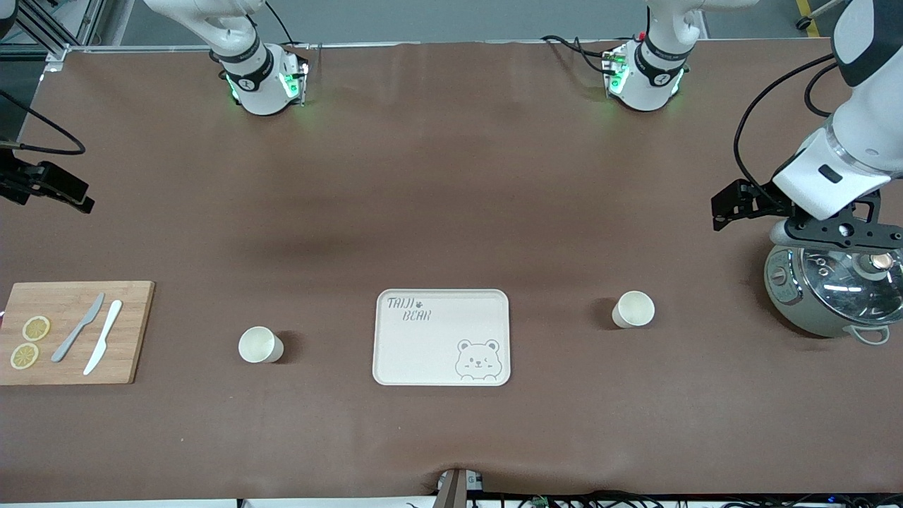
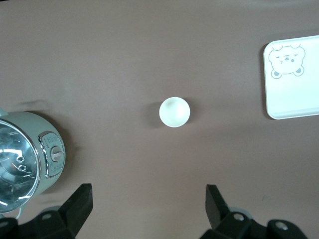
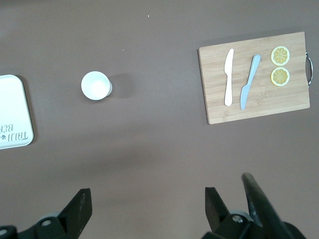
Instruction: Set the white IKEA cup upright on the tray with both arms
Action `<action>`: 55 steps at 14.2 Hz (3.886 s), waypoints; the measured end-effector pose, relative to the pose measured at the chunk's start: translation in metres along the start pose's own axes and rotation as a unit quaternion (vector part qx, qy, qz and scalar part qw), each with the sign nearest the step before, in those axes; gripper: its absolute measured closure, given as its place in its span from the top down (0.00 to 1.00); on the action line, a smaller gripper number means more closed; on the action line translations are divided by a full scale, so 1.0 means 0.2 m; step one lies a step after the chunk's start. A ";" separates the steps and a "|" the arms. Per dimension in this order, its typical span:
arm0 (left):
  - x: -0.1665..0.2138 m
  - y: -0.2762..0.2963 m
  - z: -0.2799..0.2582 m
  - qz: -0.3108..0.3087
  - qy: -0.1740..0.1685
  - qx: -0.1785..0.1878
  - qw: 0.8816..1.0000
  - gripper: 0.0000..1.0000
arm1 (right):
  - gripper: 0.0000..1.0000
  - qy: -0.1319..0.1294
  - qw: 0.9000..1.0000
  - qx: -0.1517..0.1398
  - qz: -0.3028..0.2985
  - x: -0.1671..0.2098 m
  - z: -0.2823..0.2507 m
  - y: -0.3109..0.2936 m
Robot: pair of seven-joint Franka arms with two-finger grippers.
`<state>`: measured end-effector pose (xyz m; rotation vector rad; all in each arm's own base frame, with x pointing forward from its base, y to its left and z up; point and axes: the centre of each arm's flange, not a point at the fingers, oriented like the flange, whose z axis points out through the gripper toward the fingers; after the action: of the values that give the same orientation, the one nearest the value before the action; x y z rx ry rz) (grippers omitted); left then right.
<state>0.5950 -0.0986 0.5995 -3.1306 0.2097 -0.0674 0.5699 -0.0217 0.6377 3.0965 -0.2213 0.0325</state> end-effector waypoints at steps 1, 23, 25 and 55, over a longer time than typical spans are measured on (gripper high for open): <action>0.00 0.00 0.00 0.001 0.000 0.002 1.000 1.00 | 1.00 0.000 1.000 0.000 -0.001 0.00 0.00 0.00; 0.21 0.13 1.36 0.043 0.041 -0.012 0.998 1.00 | 1.00 0.017 1.000 0.000 0.003 0.04 -0.05 0.01; 0.28 0.12 1.47 0.046 0.039 -0.015 0.998 1.00 | 1.00 0.017 1.000 0.000 0.004 0.04 -0.04 0.02; 0.11 -0.06 1.84 0.059 0.018 -0.013 0.998 1.00 | 1.00 -0.020 0.999 0.036 0.030 0.39 0.63 0.12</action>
<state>0.6352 -0.0899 0.2324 -3.1370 0.3986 -0.1229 0.6453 -0.0613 0.5154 3.1646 -0.3208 -0.0210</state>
